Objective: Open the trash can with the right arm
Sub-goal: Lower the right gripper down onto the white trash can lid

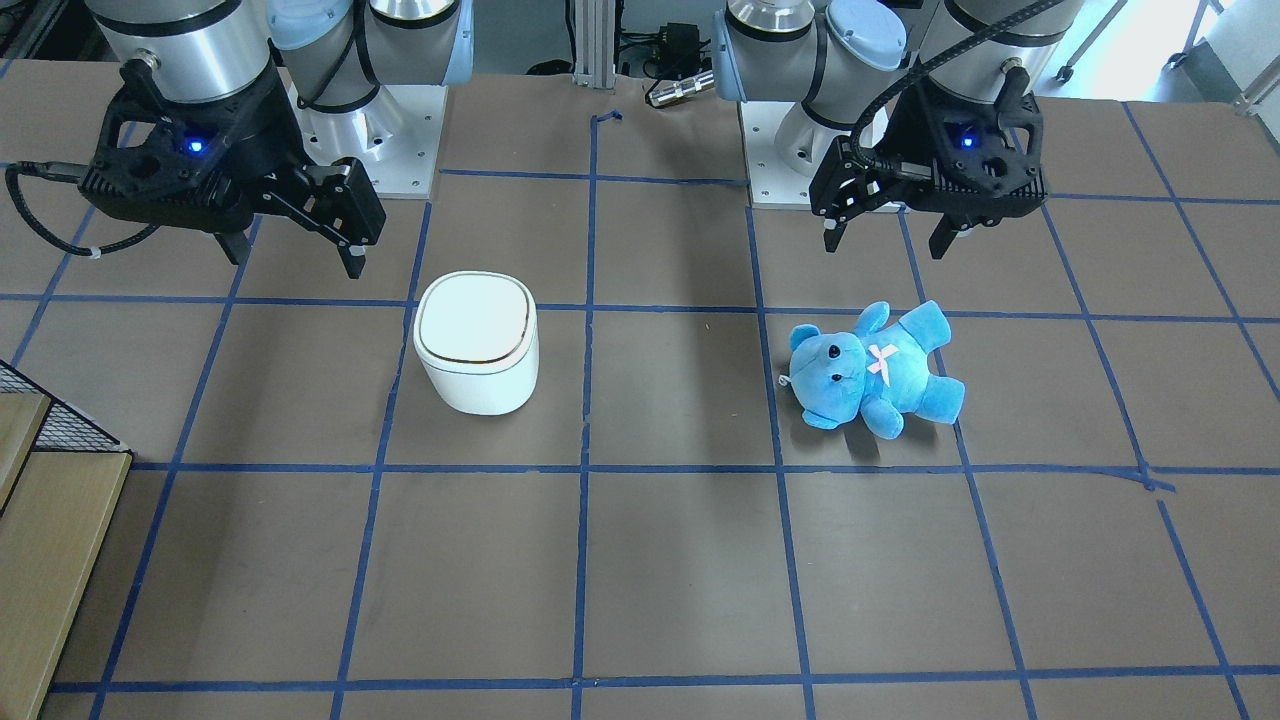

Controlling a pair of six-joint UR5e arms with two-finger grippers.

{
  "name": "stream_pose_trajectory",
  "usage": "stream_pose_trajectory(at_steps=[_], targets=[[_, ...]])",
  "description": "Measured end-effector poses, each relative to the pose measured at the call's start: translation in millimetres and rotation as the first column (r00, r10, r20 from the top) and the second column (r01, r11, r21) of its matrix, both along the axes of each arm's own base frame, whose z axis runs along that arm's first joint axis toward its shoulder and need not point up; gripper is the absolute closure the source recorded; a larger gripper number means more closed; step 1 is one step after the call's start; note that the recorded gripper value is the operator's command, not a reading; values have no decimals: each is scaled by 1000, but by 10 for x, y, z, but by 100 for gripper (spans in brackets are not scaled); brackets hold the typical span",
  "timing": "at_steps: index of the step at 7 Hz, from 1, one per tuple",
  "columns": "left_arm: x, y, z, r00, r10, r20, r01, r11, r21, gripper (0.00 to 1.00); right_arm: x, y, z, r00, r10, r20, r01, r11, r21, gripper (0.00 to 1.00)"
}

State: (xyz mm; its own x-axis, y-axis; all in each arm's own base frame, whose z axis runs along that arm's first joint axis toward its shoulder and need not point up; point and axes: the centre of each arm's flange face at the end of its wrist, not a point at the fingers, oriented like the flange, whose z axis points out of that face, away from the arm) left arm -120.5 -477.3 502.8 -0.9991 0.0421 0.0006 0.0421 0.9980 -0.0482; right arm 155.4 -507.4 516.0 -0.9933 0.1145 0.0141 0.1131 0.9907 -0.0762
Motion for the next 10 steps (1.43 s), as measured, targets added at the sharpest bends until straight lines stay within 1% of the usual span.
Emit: stream_pose_trajectory(at_steps=[2,3,4,5,6,7,9,10], targets=[[0,0,0,1000,0,0,0,1000,0,0,33,12,-13,1000,5,6,-5,1000,3,0],[0,0,0,1000,0,0,0,1000,0,0,79,27,-34,1000,14,6,-14,1000,5,2],[0,0,0,1000,0,0,0,1000,0,0,168,54,-60,999,34,5,-34,999,9,17],[0,0,0,1000,0,0,0,1000,0,0,329,108,-142,998,66,3,-66,997,27,41],[0,0,0,1000,0,0,0,1000,0,0,519,214,-366,995,101,1,-101,992,72,66],[0,0,0,1000,0,0,0,1000,0,0,653,338,-695,992,122,1,-122,986,117,100],[0,0,0,1000,0,0,0,1000,0,0,745,527,-1322,991,134,0,-132,978,164,100],[0,0,0,1000,0,0,0,1000,0,0,764,604,-1561,991,136,5,-135,977,167,100]])
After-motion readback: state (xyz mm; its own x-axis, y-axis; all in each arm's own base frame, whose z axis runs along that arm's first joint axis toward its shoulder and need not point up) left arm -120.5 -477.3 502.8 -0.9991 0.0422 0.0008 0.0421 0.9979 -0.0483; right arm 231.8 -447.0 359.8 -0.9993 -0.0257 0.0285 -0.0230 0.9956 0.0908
